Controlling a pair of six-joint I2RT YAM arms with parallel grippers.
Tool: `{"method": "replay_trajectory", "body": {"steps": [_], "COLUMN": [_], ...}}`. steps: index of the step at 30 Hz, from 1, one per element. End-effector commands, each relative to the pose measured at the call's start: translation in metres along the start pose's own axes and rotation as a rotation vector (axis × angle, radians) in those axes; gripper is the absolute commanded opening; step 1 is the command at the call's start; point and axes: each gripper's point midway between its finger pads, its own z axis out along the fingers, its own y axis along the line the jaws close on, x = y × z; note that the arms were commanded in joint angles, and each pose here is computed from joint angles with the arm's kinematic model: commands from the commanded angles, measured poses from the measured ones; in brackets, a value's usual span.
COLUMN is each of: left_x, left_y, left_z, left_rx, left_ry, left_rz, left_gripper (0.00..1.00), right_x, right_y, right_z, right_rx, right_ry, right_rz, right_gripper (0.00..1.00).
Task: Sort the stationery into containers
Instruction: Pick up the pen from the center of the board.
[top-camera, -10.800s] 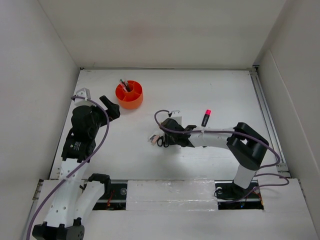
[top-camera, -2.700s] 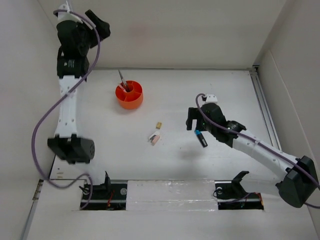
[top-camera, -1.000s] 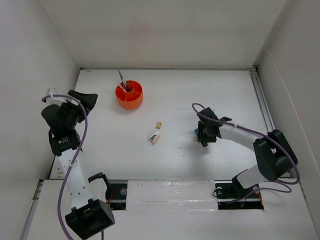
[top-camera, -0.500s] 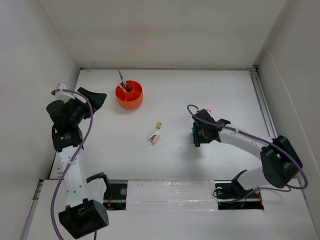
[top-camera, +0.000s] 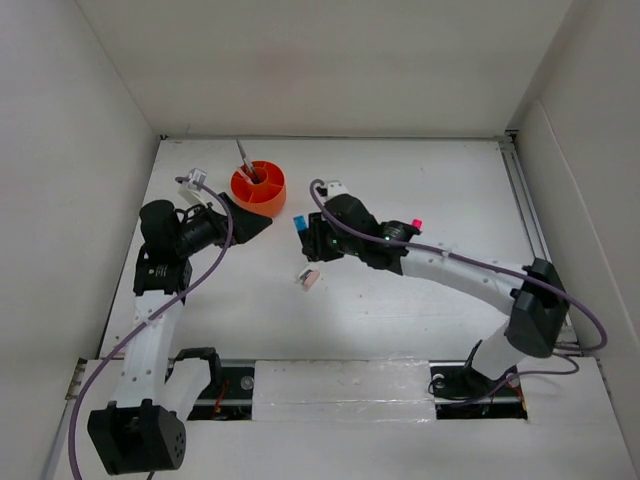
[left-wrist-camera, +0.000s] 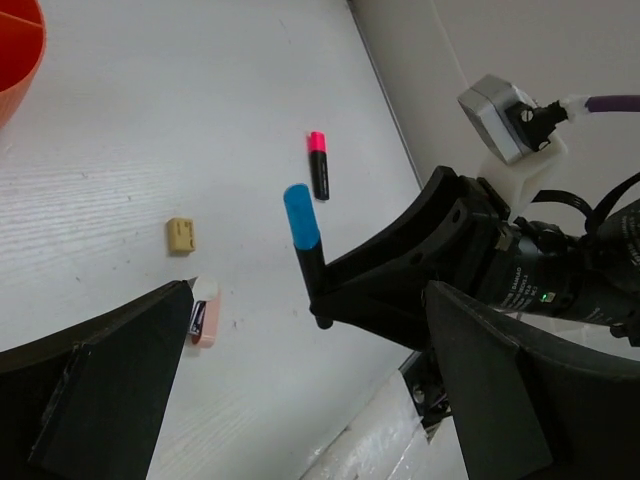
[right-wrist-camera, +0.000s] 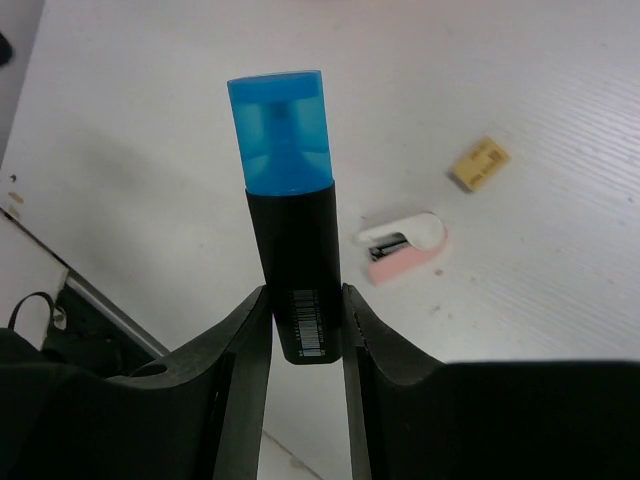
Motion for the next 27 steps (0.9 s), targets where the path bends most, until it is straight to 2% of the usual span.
{"method": "replay_trajectory", "body": {"steps": [1, 5, 12, 20, 25, 26, 27], "left_x": [0.001, 0.002, -0.004, -0.005, -0.006, -0.006, -0.005], "left_y": [-0.004, 0.019, 0.029, 0.035, 0.036, 0.036, 0.039], "left_z": [-0.001, 0.000, -0.002, -0.002, -0.002, -0.002, 0.000], "left_rx": [0.029, -0.088, -0.156, -0.190, -0.199, -0.199, -0.203], "left_ry": [0.008, -0.004, -0.027, -0.029, -0.034, -0.034, -0.027], "left_rz": [0.048, 0.026, 0.034, 0.020, 0.021, 0.021, 0.014], "left_gripper": [1.00, 1.00, 0.99, 0.83, 0.61, 0.53, 0.40], "right_x": [-0.037, -0.047, -0.047, -0.048, -0.036, -0.038, -0.035], "right_y": [0.051, 0.078, 0.113, 0.151, 0.164, 0.171, 0.170], "right_z": [0.007, 0.019, 0.018, -0.008, -0.009, -0.013, -0.009], "right_rx": [-0.111, -0.141, -0.243, -0.359, -0.384, -0.402, -0.397], "right_ry": [-0.090, -0.115, -0.119, -0.147, -0.133, -0.143, -0.136], "right_rz": [-0.019, -0.038, -0.062, -0.100, -0.115, -0.116, -0.117], "right_gripper": [0.00, 0.00, 0.00, 0.00, 0.00, 0.00, 0.00]}}
